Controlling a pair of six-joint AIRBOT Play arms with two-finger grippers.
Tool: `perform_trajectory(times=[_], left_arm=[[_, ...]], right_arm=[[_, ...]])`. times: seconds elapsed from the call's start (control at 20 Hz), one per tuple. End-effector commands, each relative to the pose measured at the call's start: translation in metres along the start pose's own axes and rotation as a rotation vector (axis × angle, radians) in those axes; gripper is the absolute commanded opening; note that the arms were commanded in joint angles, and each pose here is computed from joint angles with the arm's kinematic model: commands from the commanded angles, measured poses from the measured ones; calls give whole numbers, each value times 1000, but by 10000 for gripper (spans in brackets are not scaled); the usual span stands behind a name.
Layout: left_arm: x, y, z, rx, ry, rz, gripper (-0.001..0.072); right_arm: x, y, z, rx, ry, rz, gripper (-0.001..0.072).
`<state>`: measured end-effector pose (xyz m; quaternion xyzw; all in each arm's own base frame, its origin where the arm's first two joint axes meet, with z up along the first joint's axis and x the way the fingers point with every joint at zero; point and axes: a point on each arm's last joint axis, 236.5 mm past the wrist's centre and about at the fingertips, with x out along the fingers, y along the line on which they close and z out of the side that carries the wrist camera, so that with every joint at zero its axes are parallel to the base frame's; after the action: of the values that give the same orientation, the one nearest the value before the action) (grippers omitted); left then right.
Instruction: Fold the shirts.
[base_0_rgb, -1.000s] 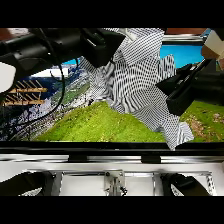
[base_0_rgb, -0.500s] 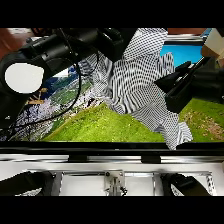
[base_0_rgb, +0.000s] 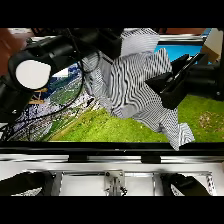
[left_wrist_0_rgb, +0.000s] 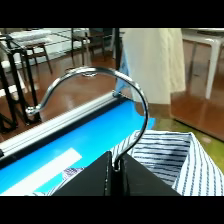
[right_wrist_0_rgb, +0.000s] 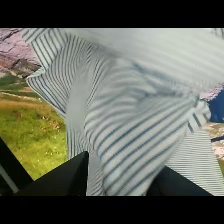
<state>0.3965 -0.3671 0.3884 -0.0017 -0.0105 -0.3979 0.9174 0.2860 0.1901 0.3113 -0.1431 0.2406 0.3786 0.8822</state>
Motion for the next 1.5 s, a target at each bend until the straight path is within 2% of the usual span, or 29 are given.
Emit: perform_trajectory(times=[0.0,0.05,0.1,0.15,0.2,0.25,0.4,0.45,0.65,0.7,0.75,0.8,1.0,1.2,1.45], left_arm=[[-12,24,19,-39,-50,53,68],[-14,24,22,-39,-55,53,68],[-15,24,24,-41,-58,52,68],[-16,23,25,-43,-61,50,68],[-16,22,26,-55,-64,45,68],[-16,21,26,-62,-64,42,68],[-16,21,25,-60,-58,42,82],[-16,21,23,-59,-48,40,122],[-27,25,20,2,-4,41,125],[-32,27,24,6,-6,46,183],[-38,27,30,1,-15,48,664],[-42,29,30,-20,-6,51,708],[-50,24,23,-18,47,32,710],[-70,22,54,-8,-30,40,710],[-123,13,116,14,-188,50,707]], right_arm=[[1,-2,1,18,-3,-6,441],[1,-3,2,19,-11,-10,361],[2,-4,4,20,-16,-11,248],[3,-4,3,20,-15,-11,275],[3,-4,4,20,-17,-12,270],[3,-5,5,15,-21,-14,83],[2,-9,13,-23,-54,-31,88],[2,-11,18,-23,-77,-43,88],[0,-20,35,-21,-149,-79,87],[0,-20,35,-21,-150,-79,87],[-1,-20,36,-22,-151,-81,87],[-1,-21,38,-23,-159,-85,87],[-4,-28,52,-22,-221,-116,87],[-6,-44,46,4,-199,-182,87],[-47,-131,28,123,-163,-545,87]])
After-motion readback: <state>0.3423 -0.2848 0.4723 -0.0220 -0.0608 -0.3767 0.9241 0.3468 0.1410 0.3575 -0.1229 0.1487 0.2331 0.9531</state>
